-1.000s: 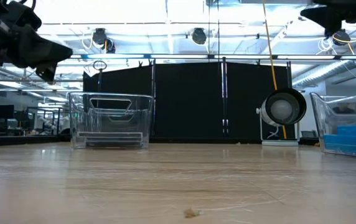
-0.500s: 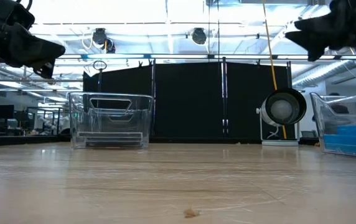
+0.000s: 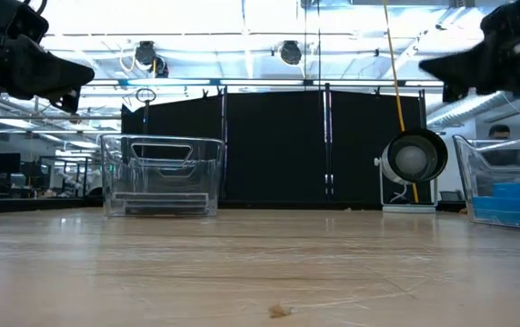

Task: Pick & place jewel cases by type
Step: Adjust the left transparent bin

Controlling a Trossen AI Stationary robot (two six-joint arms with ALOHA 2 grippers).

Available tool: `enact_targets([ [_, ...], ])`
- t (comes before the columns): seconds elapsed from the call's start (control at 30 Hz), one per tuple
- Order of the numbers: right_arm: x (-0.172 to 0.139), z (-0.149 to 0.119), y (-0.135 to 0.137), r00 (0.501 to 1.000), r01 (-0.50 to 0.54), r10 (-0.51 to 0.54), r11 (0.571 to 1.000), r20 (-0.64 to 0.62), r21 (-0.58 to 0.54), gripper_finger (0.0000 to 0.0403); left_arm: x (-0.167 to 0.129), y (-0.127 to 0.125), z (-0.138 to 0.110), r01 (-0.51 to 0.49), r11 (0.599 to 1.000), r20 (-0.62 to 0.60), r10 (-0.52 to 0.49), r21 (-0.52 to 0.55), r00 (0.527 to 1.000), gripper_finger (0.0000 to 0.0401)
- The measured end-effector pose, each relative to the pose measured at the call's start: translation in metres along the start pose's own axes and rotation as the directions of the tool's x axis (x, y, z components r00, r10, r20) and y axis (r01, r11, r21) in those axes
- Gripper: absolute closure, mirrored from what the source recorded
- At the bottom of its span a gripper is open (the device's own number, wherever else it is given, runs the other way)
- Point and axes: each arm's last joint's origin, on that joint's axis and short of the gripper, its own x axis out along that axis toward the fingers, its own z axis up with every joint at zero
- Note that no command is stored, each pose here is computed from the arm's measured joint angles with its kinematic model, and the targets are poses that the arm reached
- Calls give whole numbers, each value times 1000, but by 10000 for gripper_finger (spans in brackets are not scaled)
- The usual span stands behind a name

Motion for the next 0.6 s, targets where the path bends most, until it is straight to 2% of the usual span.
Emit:
enact_targets([
  [0.17,-1,-10,1,994,-14,15,1000,-106,7,402,1,0,-2,0,1000,-19,-1,-14,1000,388],
  [0.37,-1,-12,2,992,-30,30,1000,-119,7,402,2,0,-3,0,1000,-33,0,-8,999,397],
  [0.6,-1,-12,1,992,-26,29,999,-122,24,403,2,0,-3,-5,1000,-32,5,-7,999,371],
])
